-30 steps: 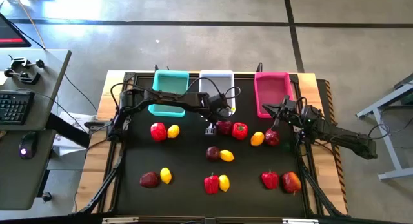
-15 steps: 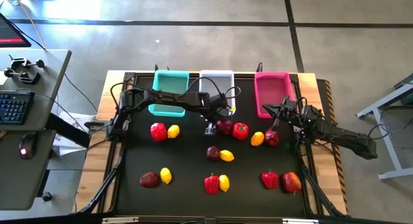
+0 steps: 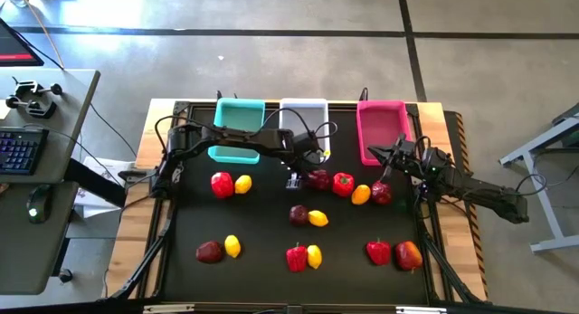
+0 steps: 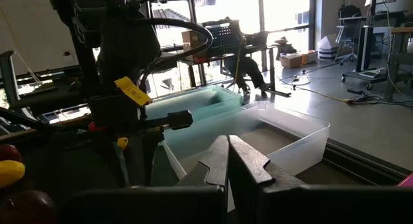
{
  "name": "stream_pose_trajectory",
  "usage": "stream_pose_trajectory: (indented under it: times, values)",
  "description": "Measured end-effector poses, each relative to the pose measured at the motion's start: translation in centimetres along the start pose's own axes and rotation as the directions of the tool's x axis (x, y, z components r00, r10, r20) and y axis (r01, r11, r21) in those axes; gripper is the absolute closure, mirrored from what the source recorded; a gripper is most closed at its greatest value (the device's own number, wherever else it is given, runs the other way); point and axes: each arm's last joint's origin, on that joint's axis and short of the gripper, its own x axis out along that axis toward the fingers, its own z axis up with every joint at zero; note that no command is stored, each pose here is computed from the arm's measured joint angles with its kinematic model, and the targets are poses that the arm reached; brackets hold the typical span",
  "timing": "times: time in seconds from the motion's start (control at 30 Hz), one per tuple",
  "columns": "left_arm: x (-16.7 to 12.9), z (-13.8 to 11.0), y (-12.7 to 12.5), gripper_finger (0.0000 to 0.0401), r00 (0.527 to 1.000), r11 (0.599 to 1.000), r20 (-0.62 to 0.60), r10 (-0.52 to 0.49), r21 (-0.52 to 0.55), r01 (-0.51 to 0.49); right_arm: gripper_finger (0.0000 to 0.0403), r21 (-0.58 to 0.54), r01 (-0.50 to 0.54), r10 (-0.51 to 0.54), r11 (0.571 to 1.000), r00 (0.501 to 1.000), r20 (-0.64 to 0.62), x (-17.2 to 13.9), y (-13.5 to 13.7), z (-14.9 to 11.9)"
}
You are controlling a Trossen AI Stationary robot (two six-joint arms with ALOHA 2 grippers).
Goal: Sort produce into baskets
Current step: Put the apple into the white bin
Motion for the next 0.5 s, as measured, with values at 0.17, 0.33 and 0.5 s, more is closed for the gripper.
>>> stream_pose_trajectory:
  times: [0.17,0.33,0.5]
  values:
    - [0.21,-0.25,0.05,0.0306,1.000,1.000,-0.016,0.000,0.003,0.000,0.0402,0.064,-0.012,0.012,0.998,1.000,-0.001,0.00,0.03,0.00]
    - [0.77,-0.70,0.14,0.0324,0.999,1.000,-0.037,-0.009,0.003,0.009,0.0402,0.081,-0.111,0.113,0.991,0.994,-0.014,-0.02,0.33,-0.04]
    - [0.20,-0.15,0.21,0.0344,1.000,1.000,-0.002,0.001,0.018,-0.001,0.0402,0.081,-0.147,0.149,0.986,0.989,-0.021,-0.02,0.44,-0.04]
